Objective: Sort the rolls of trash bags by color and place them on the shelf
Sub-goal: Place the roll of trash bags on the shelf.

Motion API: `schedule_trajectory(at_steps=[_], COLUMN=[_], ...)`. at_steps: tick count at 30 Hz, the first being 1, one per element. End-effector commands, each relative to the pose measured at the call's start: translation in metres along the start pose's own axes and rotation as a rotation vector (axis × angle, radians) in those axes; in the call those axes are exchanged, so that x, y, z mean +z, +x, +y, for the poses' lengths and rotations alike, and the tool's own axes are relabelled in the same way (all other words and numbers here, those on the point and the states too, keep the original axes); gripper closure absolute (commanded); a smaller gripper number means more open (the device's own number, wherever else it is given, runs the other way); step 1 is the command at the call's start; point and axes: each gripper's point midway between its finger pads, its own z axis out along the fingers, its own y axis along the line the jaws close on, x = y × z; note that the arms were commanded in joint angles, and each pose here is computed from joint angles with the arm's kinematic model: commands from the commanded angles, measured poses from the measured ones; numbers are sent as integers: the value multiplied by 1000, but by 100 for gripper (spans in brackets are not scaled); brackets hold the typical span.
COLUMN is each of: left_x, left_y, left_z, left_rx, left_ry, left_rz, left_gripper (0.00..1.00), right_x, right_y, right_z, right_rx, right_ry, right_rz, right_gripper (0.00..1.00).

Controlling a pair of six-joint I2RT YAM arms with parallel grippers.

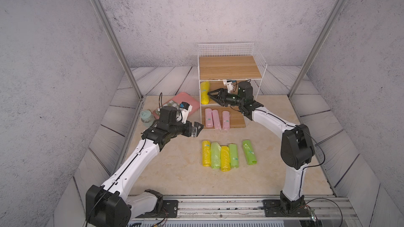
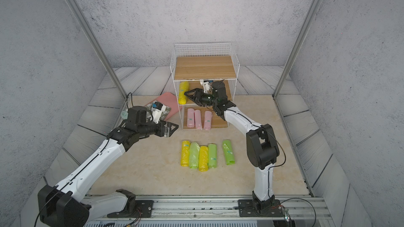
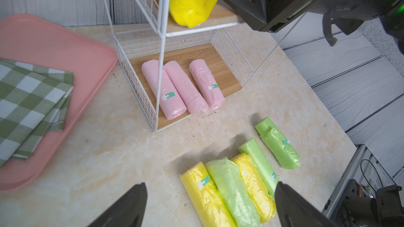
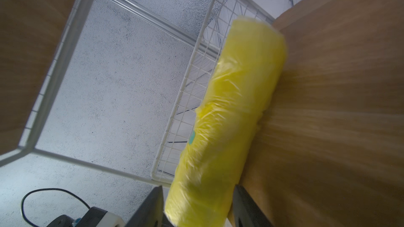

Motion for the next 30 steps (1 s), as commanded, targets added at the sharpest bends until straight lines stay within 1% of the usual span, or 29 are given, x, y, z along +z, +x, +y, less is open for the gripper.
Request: schedule_trajectory(at_steps=[1, 8, 17, 21, 30], left_x=[-3, -3, -7, -9, -10], left_y=[3, 1, -6, -9, -12], left_z=[3, 3, -2, -4, -11], left_rx=[9, 9, 15, 18, 23], left_ry=[-10, -8, 4, 10, 48], left_rz=[3, 3, -15, -25, -24], left_gripper=[3, 3, 3, 3, 3], right_x=[2, -6, -27, -35, -52], right_y=[4, 10, 22, 25, 40], right_z=[-14, -10, -1, 4, 5], right_rx=[2, -27, -144, -202, -280], right_ry=[25, 38, 65, 78, 115], right_rz=[22, 25, 16, 15, 42], right_gripper=[44, 43, 33, 32, 32])
